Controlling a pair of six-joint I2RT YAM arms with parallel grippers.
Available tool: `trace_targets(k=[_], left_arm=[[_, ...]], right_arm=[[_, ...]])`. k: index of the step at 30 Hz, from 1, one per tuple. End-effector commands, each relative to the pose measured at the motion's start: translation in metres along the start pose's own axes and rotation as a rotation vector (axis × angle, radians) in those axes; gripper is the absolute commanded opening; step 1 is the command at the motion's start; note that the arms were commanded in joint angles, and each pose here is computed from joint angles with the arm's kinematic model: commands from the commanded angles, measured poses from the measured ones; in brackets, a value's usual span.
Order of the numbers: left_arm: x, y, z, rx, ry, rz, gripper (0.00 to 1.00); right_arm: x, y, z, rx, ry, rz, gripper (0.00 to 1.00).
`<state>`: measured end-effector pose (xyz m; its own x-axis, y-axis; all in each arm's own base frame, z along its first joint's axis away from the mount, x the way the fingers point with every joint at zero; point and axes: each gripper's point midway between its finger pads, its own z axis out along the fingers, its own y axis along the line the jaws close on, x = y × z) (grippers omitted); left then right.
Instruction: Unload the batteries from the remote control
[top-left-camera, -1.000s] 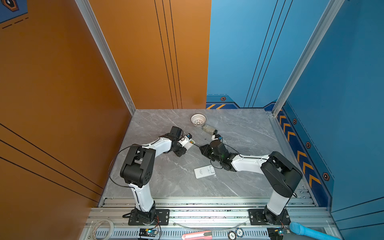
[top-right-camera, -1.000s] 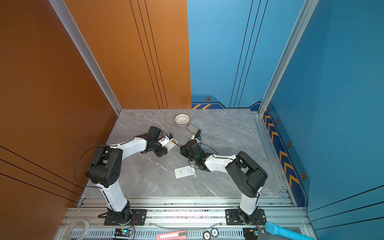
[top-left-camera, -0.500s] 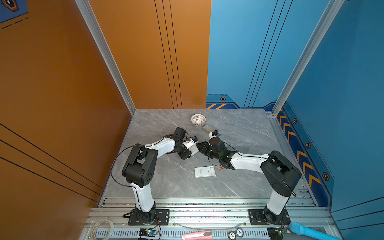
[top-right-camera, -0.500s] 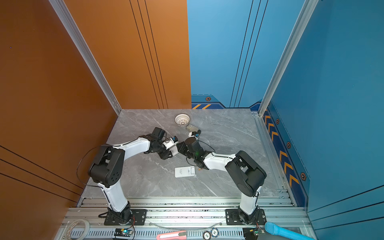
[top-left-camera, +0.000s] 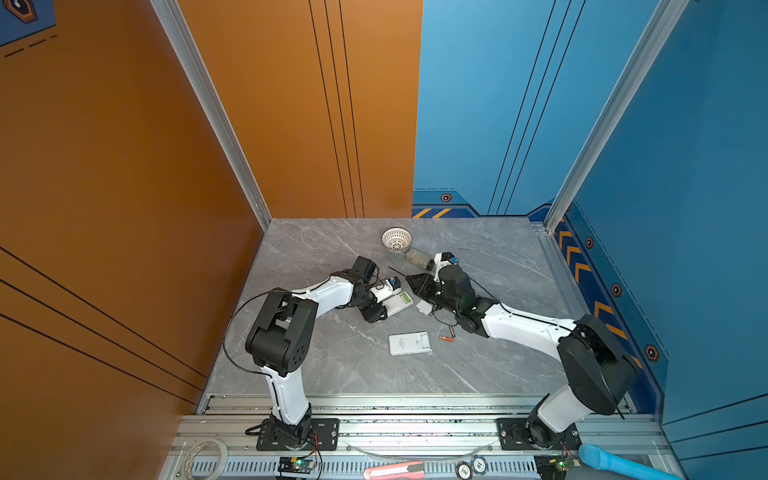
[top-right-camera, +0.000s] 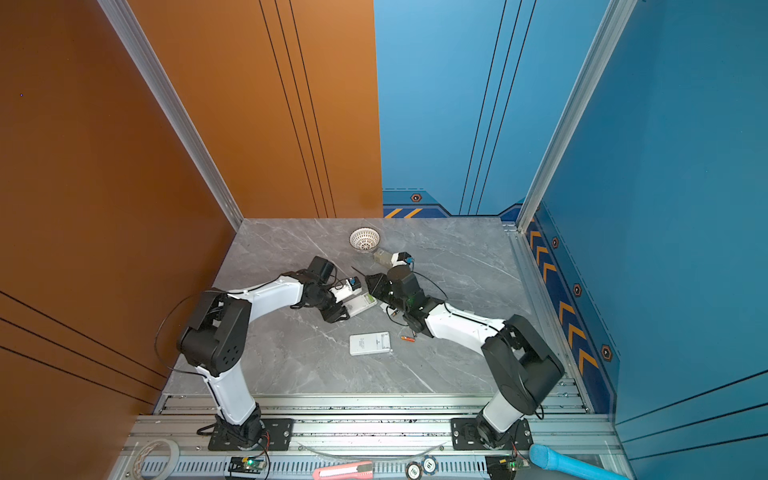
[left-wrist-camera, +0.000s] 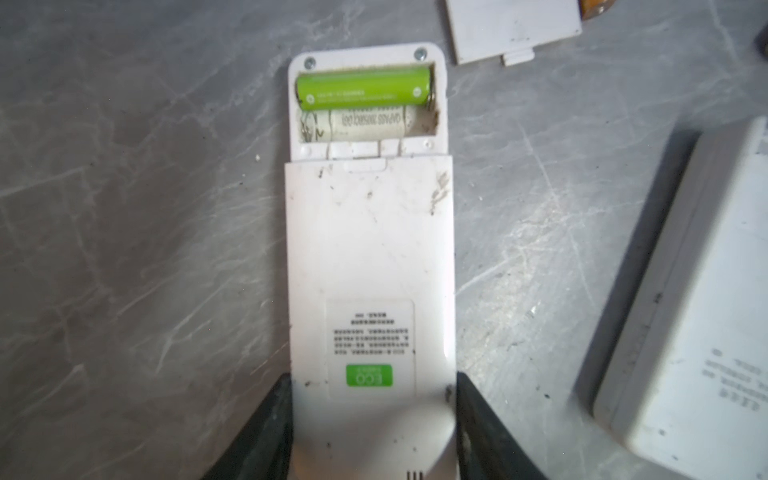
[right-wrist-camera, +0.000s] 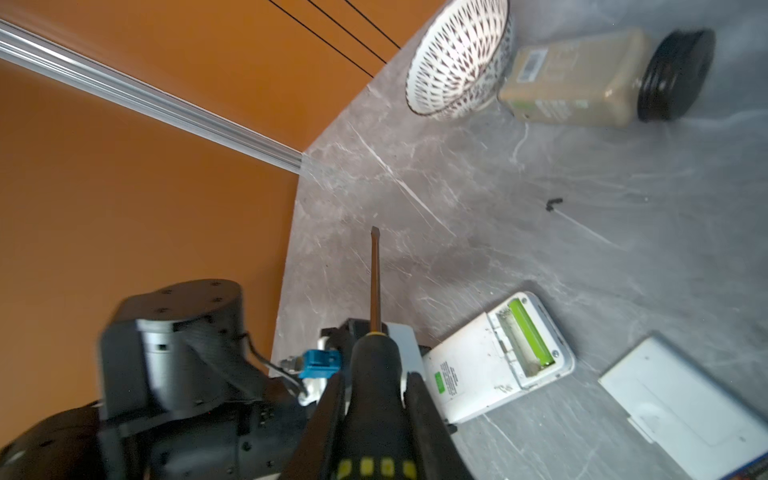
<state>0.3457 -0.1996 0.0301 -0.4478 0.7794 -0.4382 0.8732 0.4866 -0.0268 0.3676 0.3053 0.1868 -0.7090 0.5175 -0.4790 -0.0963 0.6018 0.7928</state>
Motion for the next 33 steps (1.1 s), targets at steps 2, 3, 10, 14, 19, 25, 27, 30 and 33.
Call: trace_targets(k=[2, 3, 10, 14, 19, 25, 27, 30, 33], left_arm=[[0.031, -0.034, -0.001, 0.114, 0.094, -0.028, 0.26], [0.033, -0.034, -0.002, 0.113, 0.099, -0.041, 0.29], [0.039, -0.042, -0.020, 0.109, 0.108, -0.181, 0.98], [0.020, -0.059, -0.033, 0.173, 0.043, -0.239, 0.98], [-0.014, -0.076, -0.037, 0.232, 0.013, -0.273, 0.98], [-0.053, -0.061, -0.056, 0.283, -0.085, -0.446, 0.98], [-0.048, -0.042, -0.060, 0.172, -0.057, -0.481, 0.98], [-0.037, -0.023, -0.067, 0.072, 0.009, -0.584, 0.98], [-0.015, -0.029, -0.059, 0.027, 0.124, -0.577, 0.98]], right_arm=[[-0.018, -0.015, -0.025, 0.114, -0.030, -0.043, 0.00], [-0.020, -0.019, -0.030, 0.143, -0.024, -0.052, 0.00], [-0.030, -0.041, -0.064, 0.289, -0.024, -0.054, 0.00], [-0.036, -0.042, -0.075, 0.289, -0.051, -0.044, 0.00], [-0.039, -0.043, -0.083, 0.289, -0.079, -0.039, 0.00], [-0.040, -0.045, -0.095, 0.306, -0.108, -0.045, 0.00], [-0.039, -0.046, -0.099, 0.314, -0.110, -0.051, 0.00], [-0.038, -0.047, -0.102, 0.321, -0.109, -0.058, 0.00], [-0.035, -0.048, -0.098, 0.325, -0.089, -0.068, 0.00]])
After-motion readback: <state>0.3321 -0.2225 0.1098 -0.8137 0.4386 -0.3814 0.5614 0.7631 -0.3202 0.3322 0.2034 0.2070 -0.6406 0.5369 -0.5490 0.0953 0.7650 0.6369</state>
